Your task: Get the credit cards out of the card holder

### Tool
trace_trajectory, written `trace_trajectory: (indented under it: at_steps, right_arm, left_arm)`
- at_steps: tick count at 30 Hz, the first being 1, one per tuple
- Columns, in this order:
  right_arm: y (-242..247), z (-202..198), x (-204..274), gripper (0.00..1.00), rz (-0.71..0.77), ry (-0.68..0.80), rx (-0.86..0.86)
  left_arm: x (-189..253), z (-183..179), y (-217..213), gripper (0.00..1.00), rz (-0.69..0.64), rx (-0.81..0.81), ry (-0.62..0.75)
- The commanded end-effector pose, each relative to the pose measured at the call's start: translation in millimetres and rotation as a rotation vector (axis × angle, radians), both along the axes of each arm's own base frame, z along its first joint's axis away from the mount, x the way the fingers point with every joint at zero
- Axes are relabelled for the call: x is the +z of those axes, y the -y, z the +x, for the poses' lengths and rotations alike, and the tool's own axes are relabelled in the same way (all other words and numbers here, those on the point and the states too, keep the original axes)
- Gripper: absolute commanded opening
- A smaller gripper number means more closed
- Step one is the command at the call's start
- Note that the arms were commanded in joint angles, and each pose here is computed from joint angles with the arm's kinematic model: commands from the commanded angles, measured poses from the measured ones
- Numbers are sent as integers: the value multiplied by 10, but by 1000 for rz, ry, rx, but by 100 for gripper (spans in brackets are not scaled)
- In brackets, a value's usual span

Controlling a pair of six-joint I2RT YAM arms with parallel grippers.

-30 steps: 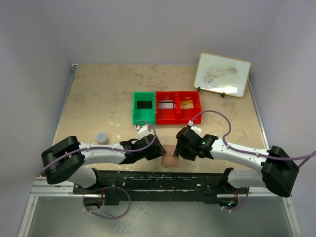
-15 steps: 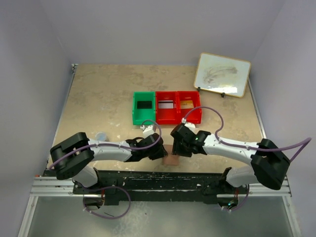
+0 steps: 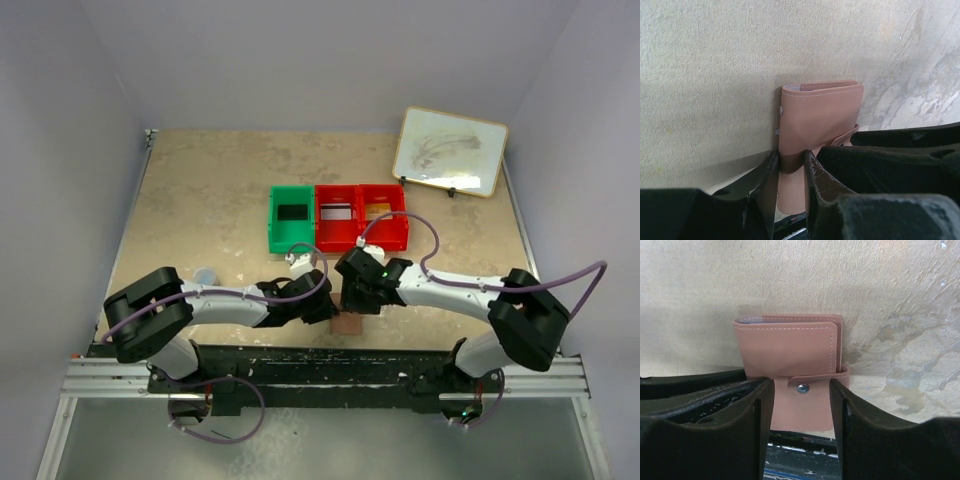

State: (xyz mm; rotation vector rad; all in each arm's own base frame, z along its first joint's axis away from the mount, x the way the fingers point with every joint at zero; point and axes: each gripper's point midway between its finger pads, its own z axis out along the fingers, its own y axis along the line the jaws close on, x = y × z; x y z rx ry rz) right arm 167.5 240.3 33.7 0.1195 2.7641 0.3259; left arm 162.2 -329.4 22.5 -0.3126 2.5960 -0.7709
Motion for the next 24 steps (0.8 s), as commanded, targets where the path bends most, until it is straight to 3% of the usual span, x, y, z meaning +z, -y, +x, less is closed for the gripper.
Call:
trace_trajectory:
  at_steps: [1, 15, 19, 21, 24]
  right_arm:
    - [4, 8, -41, 50, -59, -8, 4]
    - [216, -78, -206, 28, -214, -28, -16]
    - [122, -113, -142, 25, -147, -37, -8]
    - [94, -140, -60, 9, -99, -32, -8]
    - [142, -84, 7, 7, -75, -3, -34]
  left_arm:
    - [31, 34, 29, 19, 12, -18, 16]
    - [32, 47, 10, 18, 29, -16, 21]
    - [19, 43, -8, 18, 27, -4, 15]
    - [2, 39, -25, 18, 32, -2, 15]
    - [-66, 84, -115, 18, 84, 16, 35]
